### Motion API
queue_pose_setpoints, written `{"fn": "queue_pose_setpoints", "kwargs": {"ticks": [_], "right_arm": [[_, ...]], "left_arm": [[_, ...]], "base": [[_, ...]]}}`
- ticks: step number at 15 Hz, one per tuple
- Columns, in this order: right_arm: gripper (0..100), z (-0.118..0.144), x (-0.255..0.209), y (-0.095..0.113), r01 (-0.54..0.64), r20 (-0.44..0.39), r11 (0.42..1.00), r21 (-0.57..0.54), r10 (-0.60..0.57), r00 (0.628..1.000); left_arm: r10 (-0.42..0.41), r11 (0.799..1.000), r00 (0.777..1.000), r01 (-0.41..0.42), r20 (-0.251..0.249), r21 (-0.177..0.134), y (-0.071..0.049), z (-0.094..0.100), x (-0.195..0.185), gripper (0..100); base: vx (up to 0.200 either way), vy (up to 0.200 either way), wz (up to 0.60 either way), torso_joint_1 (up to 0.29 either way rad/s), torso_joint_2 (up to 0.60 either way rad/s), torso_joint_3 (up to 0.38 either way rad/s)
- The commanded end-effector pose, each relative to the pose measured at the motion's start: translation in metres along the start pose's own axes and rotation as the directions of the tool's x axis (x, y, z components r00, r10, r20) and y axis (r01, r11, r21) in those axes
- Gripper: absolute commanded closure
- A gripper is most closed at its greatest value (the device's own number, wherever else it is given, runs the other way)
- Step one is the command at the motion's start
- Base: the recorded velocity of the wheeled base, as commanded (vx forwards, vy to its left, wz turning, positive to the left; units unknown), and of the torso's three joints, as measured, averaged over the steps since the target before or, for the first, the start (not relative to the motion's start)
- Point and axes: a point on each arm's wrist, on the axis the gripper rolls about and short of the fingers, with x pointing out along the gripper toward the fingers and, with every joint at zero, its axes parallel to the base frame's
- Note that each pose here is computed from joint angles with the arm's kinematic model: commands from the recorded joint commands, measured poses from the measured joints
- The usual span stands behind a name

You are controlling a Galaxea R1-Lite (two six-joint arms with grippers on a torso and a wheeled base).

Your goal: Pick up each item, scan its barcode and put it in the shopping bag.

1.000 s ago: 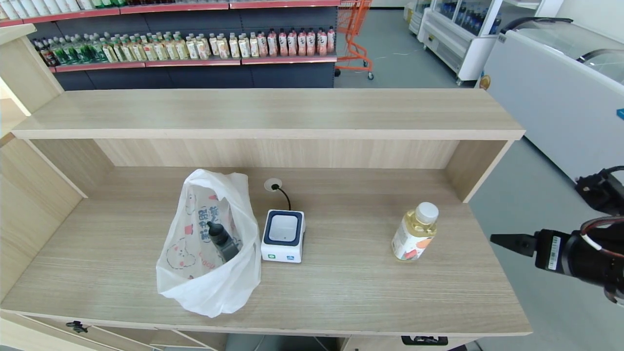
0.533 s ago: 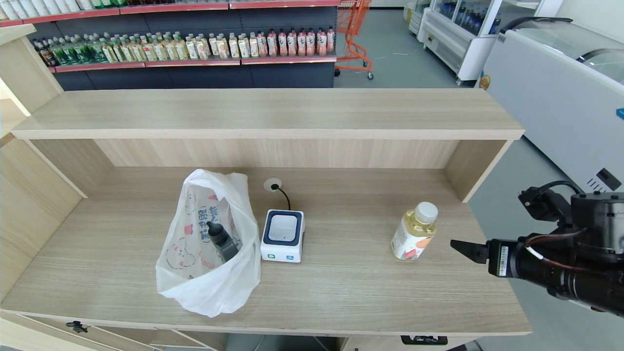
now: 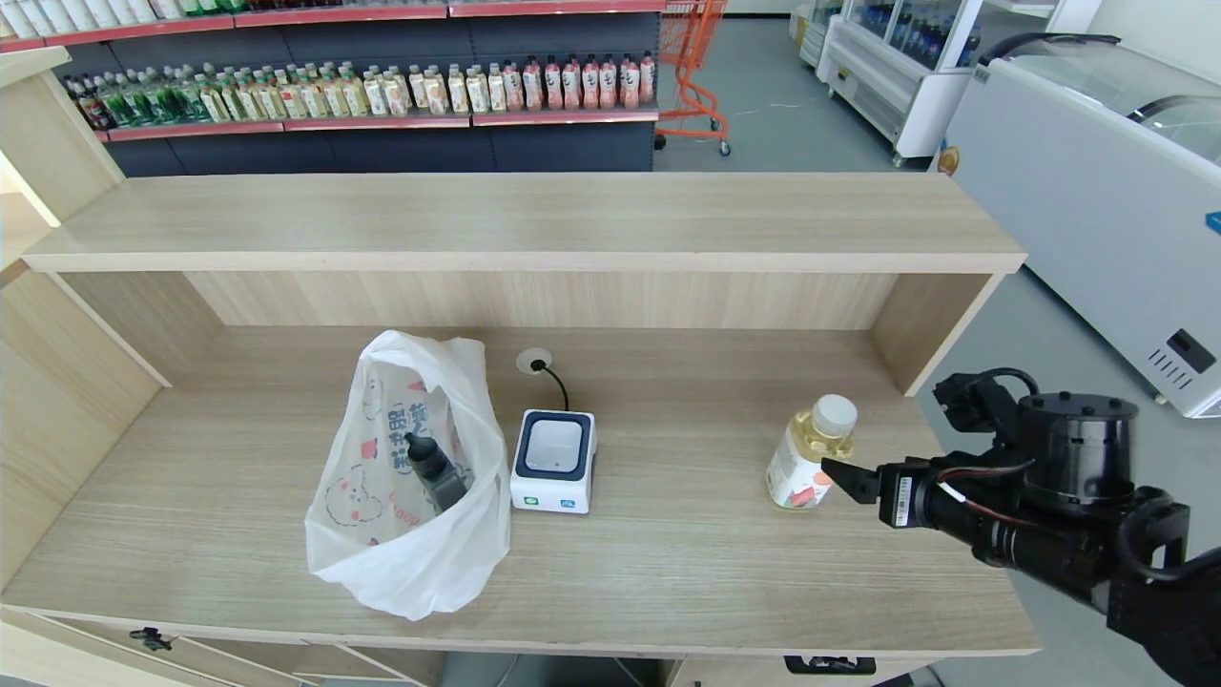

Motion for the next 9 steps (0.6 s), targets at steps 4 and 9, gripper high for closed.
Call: {"fn": "queue_pose_setpoints", "kwargs": {"ticks": [4, 9], "right_arm": [[0, -0.023, 0.033, 0.007, -0.024, -0.017, 0.998, -0.064, 0.023, 1.000], [0, -0.026, 0.053, 0.013, -0.042, 0.034, 0.995, -0.089, 0.046, 0.998]], "left_arm": [[0.000, 1.000, 1.000, 0.000, 0.000, 0.000, 0.000, 0.000, 0.000, 0], [0.000, 1.000, 1.000, 0.000, 0.000, 0.000, 0.000, 0.000, 0.000, 0]], "base": [[0.000, 0.000, 0.00, 0.000, 0.00, 0.000], [0.000, 0.000, 0.00, 0.000, 0.00, 0.000]]}}
